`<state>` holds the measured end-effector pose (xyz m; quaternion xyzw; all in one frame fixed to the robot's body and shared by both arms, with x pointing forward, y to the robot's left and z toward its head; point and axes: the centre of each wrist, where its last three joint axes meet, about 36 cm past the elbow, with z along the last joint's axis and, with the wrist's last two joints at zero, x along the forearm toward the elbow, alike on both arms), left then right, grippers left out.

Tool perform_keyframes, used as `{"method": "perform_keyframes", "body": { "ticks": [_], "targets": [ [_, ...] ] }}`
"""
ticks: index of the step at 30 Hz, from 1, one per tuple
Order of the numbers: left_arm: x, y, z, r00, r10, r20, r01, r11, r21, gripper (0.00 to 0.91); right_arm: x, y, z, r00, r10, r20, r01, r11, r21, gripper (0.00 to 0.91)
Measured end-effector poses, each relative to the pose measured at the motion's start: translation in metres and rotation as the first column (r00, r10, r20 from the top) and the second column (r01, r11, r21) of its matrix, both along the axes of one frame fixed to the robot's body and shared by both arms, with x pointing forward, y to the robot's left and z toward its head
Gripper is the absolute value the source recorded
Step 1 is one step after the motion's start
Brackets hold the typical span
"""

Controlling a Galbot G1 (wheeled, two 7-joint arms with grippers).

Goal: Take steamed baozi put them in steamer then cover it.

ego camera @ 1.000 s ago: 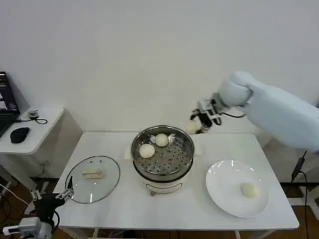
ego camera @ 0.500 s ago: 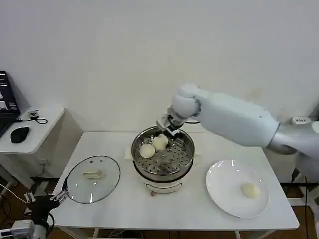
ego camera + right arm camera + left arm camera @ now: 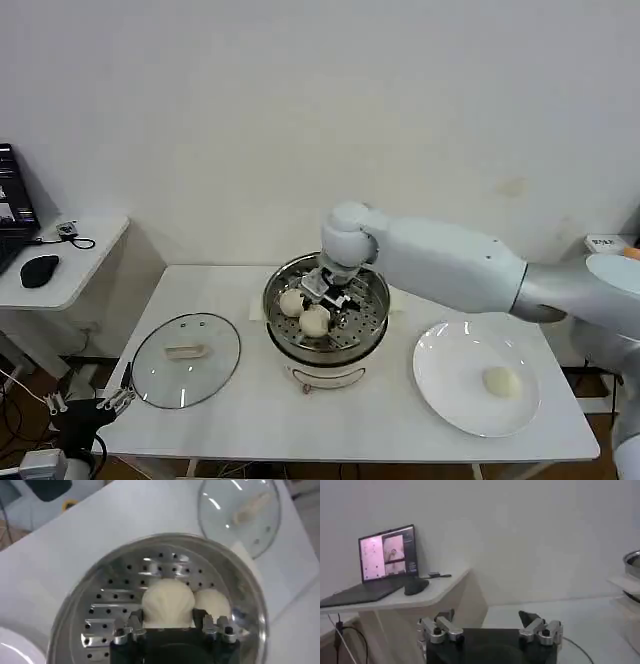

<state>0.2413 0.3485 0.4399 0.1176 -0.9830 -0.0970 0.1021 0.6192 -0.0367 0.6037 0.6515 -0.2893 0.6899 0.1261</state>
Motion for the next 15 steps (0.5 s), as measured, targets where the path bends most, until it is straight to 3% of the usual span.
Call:
{"method": "perform_keyframes", "body": {
  "ticks": [11, 13, 14, 15],
  "targets": [
    [0.001, 0.0, -0.001, 1.0, 0.0, 0.0, 0.0, 1.0, -0.001, 0.907, -0.005, 0.0, -0.011, 0.999, 0.041, -0.017, -0.042, 0.999, -0.026, 0.665],
    [0.002, 0.0, -0.001, 1.0, 0.0, 0.001, 0.0, 1.0, -0.002, 0.907, -0.005, 0.0, -0.012, 0.999, 0.045, -0.019, -0.046, 0.999, -0.029, 0.756],
    [0.002, 0.0, -0.001, 1.0, 0.0, 0.001, 0.0, 1.0, -0.002, 0.907, -0.005, -0.001, -0.013, 0.999, 0.047, -0.02, -0.048, 0.998, -0.03, 0.887],
    [0.002, 0.0, -0.001, 1.0, 0.0, 0.002, 0.0, 1.0, -0.001, 0.907, -0.006, -0.001, -0.013, 0.999, 0.05, -0.021, -0.051, 0.998, -0.031, 0.907]
  ]
}}
